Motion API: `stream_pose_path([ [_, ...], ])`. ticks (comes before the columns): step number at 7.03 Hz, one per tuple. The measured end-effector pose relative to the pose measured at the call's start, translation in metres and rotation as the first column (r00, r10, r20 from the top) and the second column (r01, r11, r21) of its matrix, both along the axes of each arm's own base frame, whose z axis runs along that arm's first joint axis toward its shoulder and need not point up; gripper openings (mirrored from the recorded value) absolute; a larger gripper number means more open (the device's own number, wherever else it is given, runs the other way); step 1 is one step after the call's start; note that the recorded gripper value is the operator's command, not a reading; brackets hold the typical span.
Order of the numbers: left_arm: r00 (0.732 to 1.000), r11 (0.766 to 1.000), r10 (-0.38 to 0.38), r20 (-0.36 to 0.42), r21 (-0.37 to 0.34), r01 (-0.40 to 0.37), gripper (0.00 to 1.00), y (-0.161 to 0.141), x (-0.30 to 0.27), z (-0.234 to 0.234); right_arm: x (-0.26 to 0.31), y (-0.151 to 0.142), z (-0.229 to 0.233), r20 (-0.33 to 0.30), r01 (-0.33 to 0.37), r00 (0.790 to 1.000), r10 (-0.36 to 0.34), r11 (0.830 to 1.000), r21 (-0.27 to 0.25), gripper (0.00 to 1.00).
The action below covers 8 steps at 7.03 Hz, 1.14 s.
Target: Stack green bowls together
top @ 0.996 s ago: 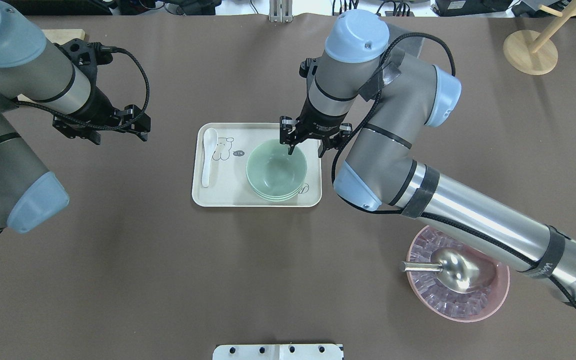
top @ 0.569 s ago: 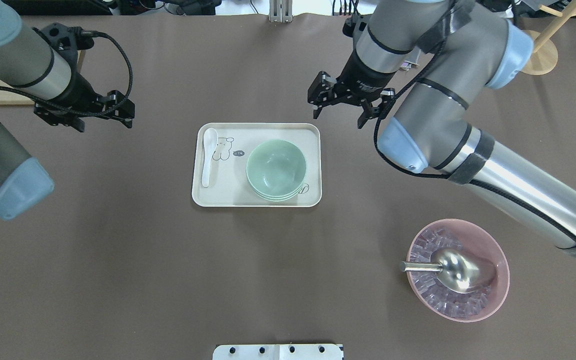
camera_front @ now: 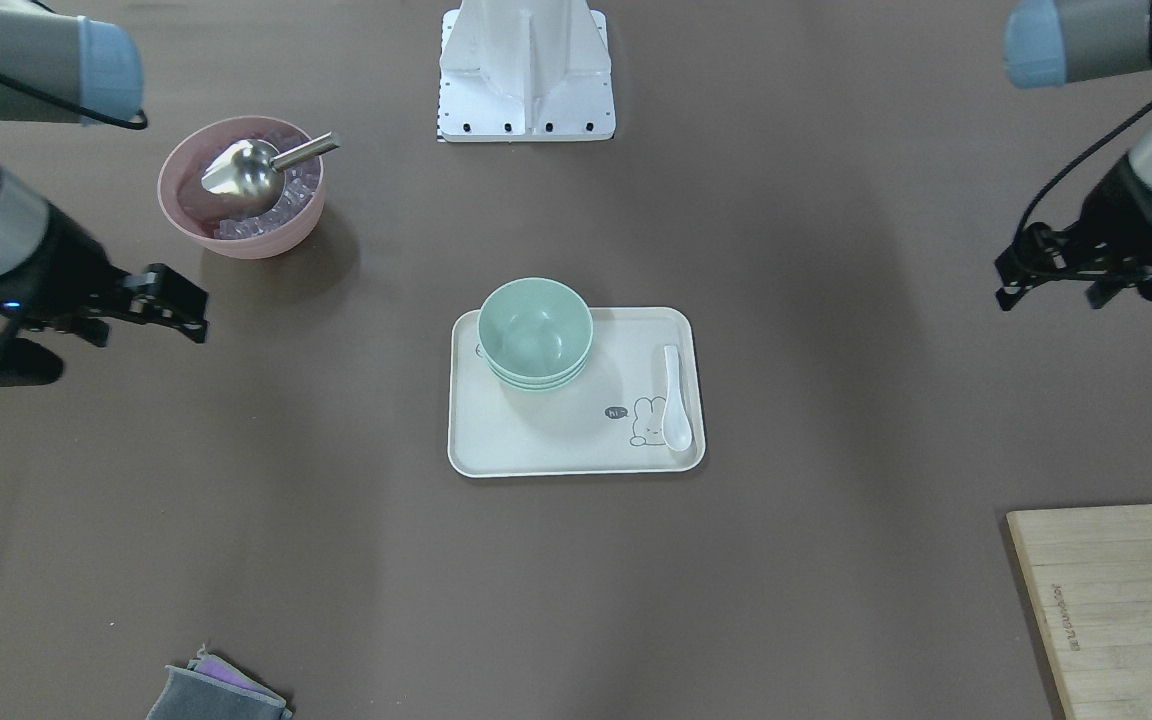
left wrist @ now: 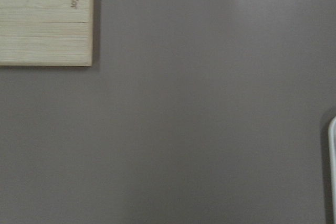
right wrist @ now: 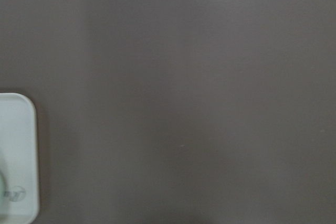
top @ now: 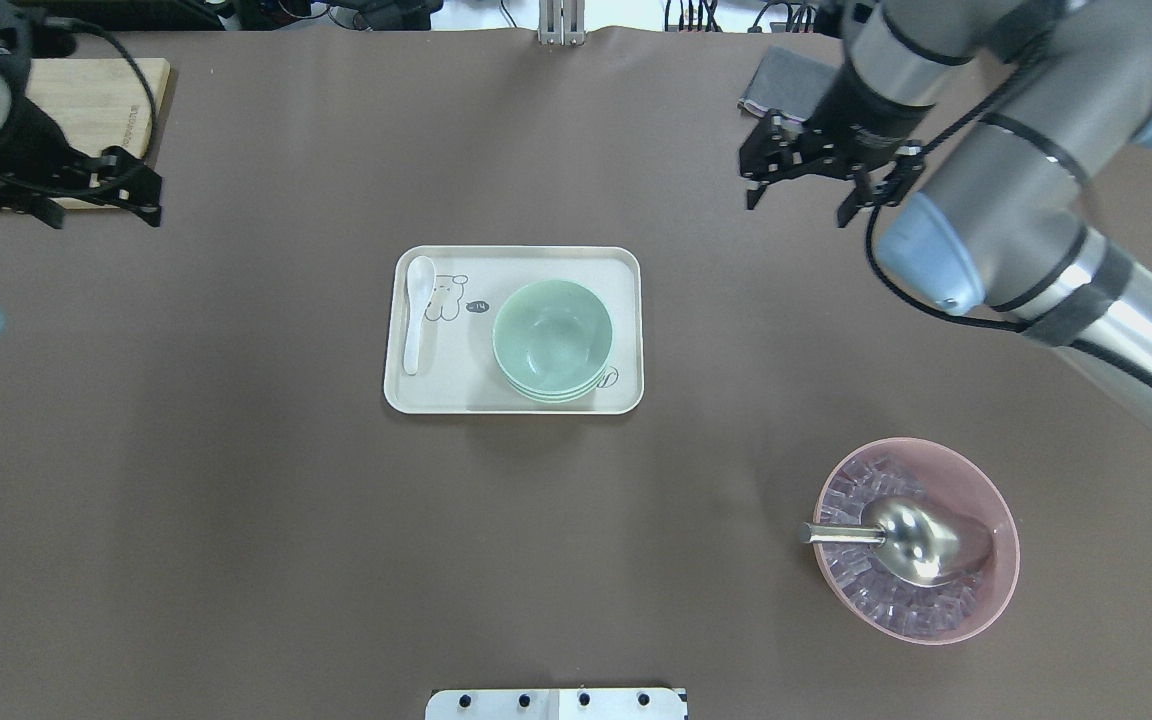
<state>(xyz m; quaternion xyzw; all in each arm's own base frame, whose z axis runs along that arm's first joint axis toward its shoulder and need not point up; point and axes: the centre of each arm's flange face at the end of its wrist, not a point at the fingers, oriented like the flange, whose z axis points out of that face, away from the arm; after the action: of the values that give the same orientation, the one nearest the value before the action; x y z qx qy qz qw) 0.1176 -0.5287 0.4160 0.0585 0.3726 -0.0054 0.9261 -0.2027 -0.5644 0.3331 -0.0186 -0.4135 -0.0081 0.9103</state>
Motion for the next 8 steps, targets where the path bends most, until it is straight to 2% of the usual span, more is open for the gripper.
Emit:
stream_pose_path([
  [2, 0.999, 1.0, -0.027, 0.018, -0.01, 0.027, 0.98, 0.006, -0.063, 0.046, 0.122, 0.016, 0.107, -0.055, 0.029, 0.998, -0.026, 0.998, 0.048, 1.0],
  [4, 0.998, 0.997, -0.059, -0.005, -0.041, 0.058, 0.98, 0.015, -0.094, 0.065, 0.214, 0.047, 0.193, -0.045, 0.02, 0.999, -0.019, 0.999, 0.027, 1.0],
  [6, 0.995, 0.991, -0.096, -0.001, -0.09, 0.095, 0.98, 0.036, -0.119, 0.098, 0.245, 0.071, 0.235, -0.038, 0.013, 0.999, -0.013, 1.0, -0.001, 1.0],
  [8, 0.993, 0.982, -0.121, 0.008, -0.147, 0.12, 0.98, 0.056, -0.133, 0.127, 0.251, 0.08, 0.246, -0.038, 0.006, 0.999, -0.007, 1.0, -0.018, 1.0],
])
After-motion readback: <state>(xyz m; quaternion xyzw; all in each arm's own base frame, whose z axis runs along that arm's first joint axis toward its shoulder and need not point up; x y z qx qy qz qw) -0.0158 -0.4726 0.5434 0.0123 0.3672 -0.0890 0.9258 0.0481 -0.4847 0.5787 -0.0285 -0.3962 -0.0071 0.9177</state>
